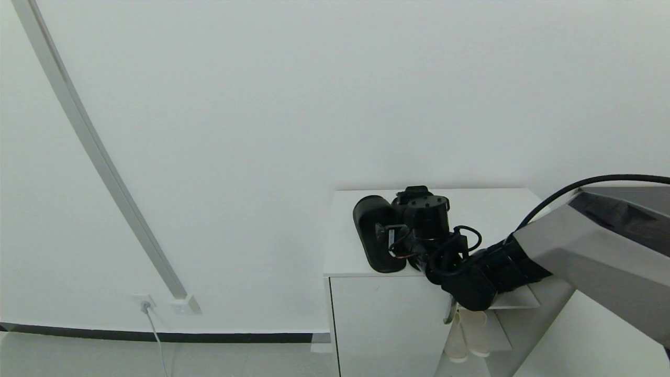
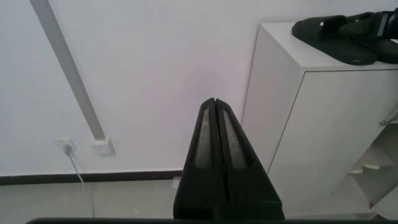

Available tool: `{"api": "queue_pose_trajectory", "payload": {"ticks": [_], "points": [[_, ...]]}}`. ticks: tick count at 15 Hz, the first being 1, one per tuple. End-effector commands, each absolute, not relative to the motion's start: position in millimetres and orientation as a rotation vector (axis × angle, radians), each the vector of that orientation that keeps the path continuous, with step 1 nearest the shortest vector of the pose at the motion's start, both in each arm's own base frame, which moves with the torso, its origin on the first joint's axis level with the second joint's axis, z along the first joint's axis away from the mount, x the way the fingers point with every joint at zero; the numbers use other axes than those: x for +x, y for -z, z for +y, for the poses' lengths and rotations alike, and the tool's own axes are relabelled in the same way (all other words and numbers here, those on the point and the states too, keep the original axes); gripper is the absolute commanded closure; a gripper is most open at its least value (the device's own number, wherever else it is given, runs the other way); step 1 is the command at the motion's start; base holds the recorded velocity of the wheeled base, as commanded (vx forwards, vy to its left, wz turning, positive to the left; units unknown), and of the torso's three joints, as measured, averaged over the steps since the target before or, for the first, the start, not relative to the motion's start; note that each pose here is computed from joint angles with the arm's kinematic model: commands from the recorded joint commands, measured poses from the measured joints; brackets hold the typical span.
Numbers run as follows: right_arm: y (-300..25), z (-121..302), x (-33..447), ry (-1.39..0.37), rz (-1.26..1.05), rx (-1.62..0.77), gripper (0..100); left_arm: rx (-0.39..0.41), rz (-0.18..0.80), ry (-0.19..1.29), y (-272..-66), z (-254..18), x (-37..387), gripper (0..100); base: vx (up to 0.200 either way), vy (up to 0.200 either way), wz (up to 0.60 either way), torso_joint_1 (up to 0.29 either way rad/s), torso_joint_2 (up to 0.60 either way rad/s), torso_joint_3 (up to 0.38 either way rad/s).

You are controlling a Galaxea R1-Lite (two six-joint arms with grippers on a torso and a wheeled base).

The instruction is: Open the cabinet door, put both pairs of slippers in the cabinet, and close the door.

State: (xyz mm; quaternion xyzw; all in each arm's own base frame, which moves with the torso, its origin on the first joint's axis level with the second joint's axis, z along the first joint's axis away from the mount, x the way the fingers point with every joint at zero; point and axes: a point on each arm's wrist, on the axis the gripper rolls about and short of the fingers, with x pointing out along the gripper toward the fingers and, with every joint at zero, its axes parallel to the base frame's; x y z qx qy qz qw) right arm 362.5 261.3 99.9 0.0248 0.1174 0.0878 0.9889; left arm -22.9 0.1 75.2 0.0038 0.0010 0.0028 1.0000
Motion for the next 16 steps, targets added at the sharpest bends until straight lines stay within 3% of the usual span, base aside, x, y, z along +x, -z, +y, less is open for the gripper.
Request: {"api": "queue_pose_trajectory", "payload": {"ticks": [1, 6, 7, 16], "points": [[-83.5, 262.3, 377.1, -0.160, 0.246, 0.027, 0, 0.008, 0.003, -0.006, -75.2, 0.1, -22.8, 100, 0.000, 0.000, 0.00, 0.000, 0.00, 0.000], [-89.8, 260.3, 399.2, -0.134, 0.217, 0.031, 0, 0.008, 0.002, -0.006, -75.3, 0.1, -22.8, 100, 0.000, 0.000, 0.00, 0.000, 0.00, 0.000], [-91.4, 260.7, 399.8, -0.134, 0.211, 0.034, 100, 0.008, 0.002, -0.008, -75.3, 0.2, -22.8, 100, 0.000, 0.000, 0.00, 0.000, 0.00, 0.000], [-106.2, 260.4, 394.1, -0.145, 0.184, 0.033, 100, 0.008, 0.003, -0.008, -75.2, 0.2, -22.8, 100, 0.000, 0.000, 0.00, 0.000, 0.00, 0.000]]}}
